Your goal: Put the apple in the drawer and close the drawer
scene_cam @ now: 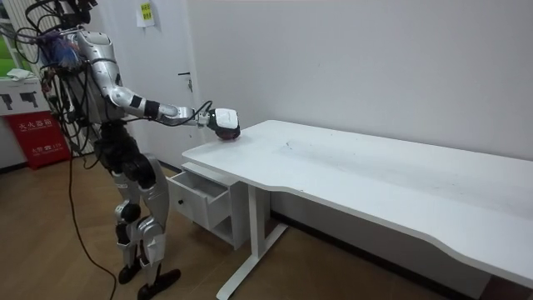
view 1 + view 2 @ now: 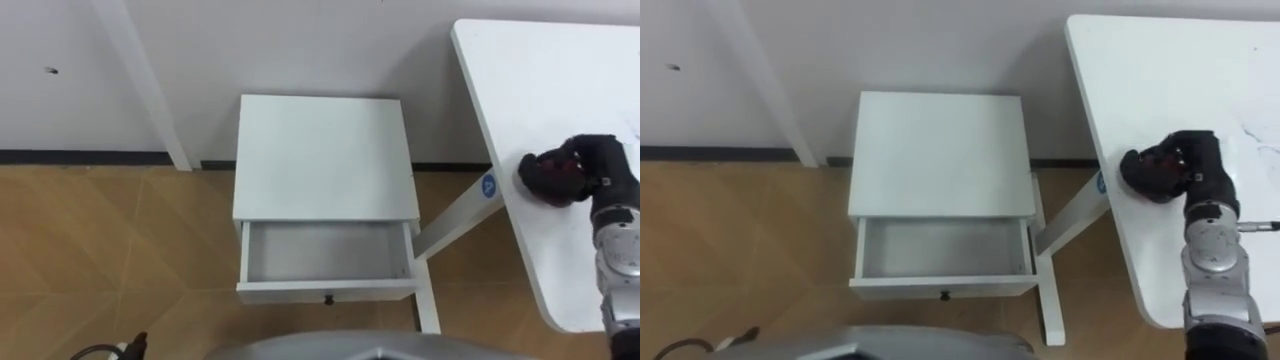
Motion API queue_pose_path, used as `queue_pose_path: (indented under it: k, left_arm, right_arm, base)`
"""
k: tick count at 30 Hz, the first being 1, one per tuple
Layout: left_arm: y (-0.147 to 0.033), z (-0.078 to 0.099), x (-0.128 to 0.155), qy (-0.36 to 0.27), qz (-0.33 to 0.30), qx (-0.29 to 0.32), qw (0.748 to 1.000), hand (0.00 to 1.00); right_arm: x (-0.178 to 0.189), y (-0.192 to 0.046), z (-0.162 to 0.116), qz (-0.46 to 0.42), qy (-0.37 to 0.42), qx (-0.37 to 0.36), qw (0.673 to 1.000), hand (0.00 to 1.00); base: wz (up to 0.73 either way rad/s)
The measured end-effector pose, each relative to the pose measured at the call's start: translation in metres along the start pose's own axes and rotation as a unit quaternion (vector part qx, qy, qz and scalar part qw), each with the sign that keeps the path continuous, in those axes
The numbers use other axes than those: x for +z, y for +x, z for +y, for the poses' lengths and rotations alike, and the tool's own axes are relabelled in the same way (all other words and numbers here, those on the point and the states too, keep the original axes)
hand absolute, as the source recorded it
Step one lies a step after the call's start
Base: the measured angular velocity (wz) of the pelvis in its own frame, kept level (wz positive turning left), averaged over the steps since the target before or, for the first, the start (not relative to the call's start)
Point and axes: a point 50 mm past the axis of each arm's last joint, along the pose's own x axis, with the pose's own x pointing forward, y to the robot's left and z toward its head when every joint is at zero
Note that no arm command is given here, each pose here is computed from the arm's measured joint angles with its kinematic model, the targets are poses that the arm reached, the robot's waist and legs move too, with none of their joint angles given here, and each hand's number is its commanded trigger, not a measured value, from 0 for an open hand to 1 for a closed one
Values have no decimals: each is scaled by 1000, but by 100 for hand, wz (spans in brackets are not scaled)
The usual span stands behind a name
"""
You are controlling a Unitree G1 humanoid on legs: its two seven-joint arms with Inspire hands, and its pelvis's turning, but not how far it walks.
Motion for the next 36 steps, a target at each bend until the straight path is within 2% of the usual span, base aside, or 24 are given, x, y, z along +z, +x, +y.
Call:
queue_pose_path:
  k: [5, 9, 13, 21, 30, 31, 32, 33, 34, 36]
  left_arm:
    - [3, -1, 12, 15, -17, -1, 1000, 0]
    - [5, -5, 28, 24, -38, -8, 999, 0]
    - [6, -6, 33, 34, -46, -10, 998, 0]
    - [5, -11, 36, 51, -51, -28, 997, 0]
    - [7, -12, 41, 72, -50, -30, 996, 0]
    - [7, -12, 41, 73, -49, -31, 996, 0]
    - [7, -12, 41, 73, -49, -31, 996, 0]
    - [7, -12, 42, 72, -49, -32, 996, 0]
    - [7, -12, 42, 73, -49, -32, 996, 0]
    - [7, -12, 42, 73, -46, -33, 996, 0]
  right_arm:
    - [24, 1, 19, -48, -30, 46, 997, 100]
    - [38, -4, 54, -76, -44, 154, 984, 100]
    - [68, -13, 82, -137, -42, 231, 962, 100]
    - [90, -19, 100, -178, -41, 289, 940, 100]
    - [89, -27, 119, -165, -58, 362, 916, 100]
    - [89, -28, 121, -163, -60, 369, 913, 57]
    - [88, -28, 122, -162, -60, 372, 912, 47]
    - [88, -28, 122, -161, -61, 375, 911, 16]
    - [88, -28, 122, -159, -63, 377, 910, 0]
    - [89, -28, 124, -159, -65, 381, 908, 0]
  base:
    - [0]
    - [0]
    - [9]
    - [15]
    - [2]
    - [0]
    - [0]
    - [0]
    - [0]
    - [0]
